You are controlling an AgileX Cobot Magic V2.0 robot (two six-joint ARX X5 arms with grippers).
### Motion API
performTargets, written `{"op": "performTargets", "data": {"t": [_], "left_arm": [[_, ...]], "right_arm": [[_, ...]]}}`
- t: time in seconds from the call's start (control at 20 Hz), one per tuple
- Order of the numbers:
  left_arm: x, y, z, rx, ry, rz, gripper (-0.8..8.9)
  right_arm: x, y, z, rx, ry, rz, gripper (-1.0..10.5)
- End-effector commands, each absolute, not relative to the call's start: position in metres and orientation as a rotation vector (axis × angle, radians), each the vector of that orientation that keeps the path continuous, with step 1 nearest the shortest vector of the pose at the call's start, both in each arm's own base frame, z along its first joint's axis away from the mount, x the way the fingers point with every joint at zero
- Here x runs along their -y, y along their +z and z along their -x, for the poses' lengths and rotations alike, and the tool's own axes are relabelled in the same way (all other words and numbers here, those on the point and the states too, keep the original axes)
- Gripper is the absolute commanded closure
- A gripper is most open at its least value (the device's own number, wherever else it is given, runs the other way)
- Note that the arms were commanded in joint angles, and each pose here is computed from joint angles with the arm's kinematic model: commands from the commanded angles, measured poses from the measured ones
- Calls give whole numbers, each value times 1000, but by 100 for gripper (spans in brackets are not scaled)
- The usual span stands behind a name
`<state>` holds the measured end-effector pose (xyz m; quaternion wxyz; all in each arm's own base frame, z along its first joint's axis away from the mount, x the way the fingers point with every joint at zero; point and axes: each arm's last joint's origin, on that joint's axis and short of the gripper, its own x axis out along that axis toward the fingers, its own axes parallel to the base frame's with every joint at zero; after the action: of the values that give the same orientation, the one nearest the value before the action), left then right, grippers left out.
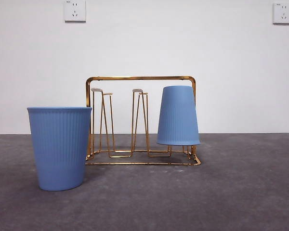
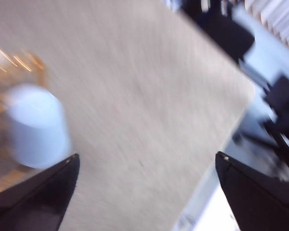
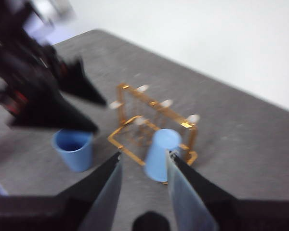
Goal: Pick up cup 1,put cup 1 in the cup rack,pick up cup 2,put cup 2 in the cup rack
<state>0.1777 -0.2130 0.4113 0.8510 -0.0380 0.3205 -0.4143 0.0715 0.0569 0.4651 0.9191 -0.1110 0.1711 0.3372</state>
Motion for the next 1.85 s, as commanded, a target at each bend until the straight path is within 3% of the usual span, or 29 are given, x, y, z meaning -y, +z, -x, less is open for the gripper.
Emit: {"op": "performTargets", "data": {"t": [0.05,0.25,0.35,0.45,0.75,1.05,1.35,1.4,1.5,1.6,1.7,1.85], "left_arm": [[183,430,-156,-580,-798,24,343],[132,450,-118,-508,-656,-19,343],[112,453,-104,-496,-587,-48,343],[95,452,-92,-498,-516,-82,343],[66,450,-70,-512,-429,-130,343],[55,450,-60,-511,-431,-132,343],[55,449,-60,-515,-435,-134,344],[55,449,-60,-515,-435,-134,344],[55,449,-60,-517,-437,-133,344],[55,449,-60,-516,-437,-133,344],[55,449,-60,-516,-437,-132,344],[55,450,-60,-513,-438,-129,344]], "right_arm": [[-76,460,-92,-423,782,186,787],[-125,439,-144,-594,943,139,778],[-151,420,-174,-682,996,119,698],[-176,396,-204,-781,1007,90,598],[-249,323,-249,-957,1016,90,595],[-298,263,-257,-1005,863,248,596],[-316,231,-265,-1030,814,245,605],[-317,226,-267,-1036,806,250,615],[-319,219,-268,-1049,798,259,772],[-320,217,-269,-1047,800,257,820],[-322,218,-270,-1032,810,250,968],[-321,219,-269,-1035,828,243,962]]}}
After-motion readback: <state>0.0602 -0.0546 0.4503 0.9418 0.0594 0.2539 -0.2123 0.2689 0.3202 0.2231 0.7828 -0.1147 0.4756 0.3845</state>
